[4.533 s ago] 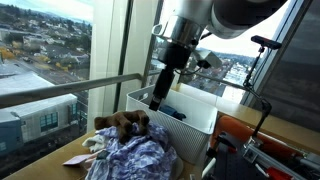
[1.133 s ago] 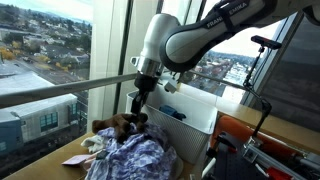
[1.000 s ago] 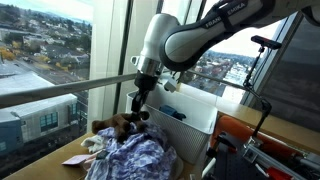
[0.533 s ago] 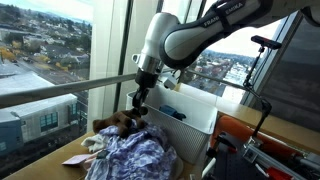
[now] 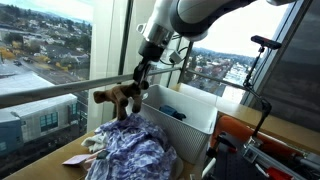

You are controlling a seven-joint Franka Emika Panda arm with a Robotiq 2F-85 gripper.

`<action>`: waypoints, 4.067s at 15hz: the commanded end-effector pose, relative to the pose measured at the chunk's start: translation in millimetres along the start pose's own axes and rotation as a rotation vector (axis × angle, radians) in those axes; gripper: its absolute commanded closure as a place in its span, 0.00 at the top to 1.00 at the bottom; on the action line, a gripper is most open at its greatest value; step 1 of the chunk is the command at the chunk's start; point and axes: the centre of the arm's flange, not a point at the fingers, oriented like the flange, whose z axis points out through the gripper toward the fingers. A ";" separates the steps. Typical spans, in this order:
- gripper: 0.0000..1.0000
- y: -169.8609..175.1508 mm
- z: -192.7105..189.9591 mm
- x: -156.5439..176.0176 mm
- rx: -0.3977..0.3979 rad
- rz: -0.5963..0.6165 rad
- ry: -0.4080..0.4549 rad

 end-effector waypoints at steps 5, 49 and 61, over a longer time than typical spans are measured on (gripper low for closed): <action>0.02 73.5 -144.0 -32.7 -0.034 0.076 0.109; 1.00 -134.5 15.4 -86.7 -0.056 -0.321 -0.038; 1.00 -110.2 180.3 -74.3 -0.006 -0.288 -0.214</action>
